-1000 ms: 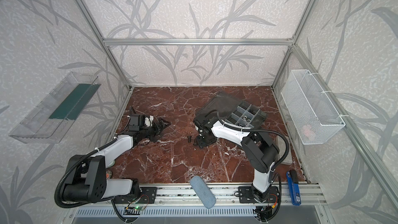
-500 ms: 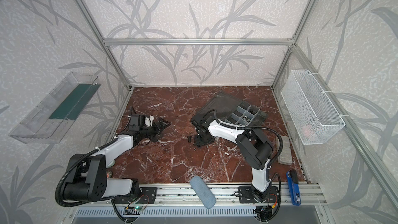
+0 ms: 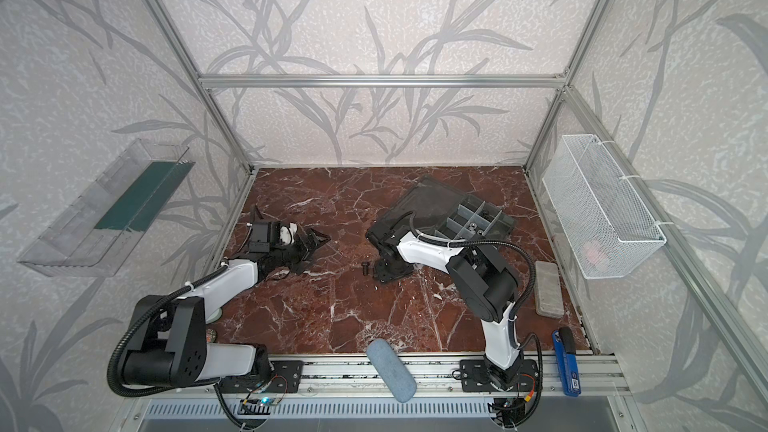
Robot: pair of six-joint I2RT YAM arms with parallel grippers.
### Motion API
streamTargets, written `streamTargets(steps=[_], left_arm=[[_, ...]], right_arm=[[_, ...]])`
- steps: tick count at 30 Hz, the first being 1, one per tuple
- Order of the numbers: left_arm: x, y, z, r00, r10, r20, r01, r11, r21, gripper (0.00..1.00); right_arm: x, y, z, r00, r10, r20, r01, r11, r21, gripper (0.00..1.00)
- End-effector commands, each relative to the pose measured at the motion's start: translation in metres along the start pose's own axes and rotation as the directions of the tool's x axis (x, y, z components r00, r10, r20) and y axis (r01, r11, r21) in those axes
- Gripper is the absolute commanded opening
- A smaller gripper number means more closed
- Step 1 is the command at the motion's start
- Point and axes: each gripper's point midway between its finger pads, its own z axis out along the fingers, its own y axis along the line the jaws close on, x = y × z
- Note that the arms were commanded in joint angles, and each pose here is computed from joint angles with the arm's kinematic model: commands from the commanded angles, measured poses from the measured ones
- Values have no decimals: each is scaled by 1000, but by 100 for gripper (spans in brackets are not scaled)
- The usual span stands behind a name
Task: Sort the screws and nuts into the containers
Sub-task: 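Lower the right gripper and close it on a black hex bolt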
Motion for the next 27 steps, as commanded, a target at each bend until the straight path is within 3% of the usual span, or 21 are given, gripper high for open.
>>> streamTargets(steps=[1,7,19,27], left_arm=[[-2,1,2,1000,5,0,-5,1000,4,100],[-3,1,3,1000,4,0,-4,1000,5,99],[-2,3,4,1000,-2,-4,2,1000,0,100],[-2,4,5,1000,-2,-4,2,1000,0,100]], right_arm=[[-8,-1,3,1000,0,13,-1,1000,24,53],[-5,-2,7,1000,-3,-4,3,999,34,43],[-1,-5,8,1000,-18,-22,20,998,64,33],[-2,-1,9,999,-34,-22,35,998,51,10]])
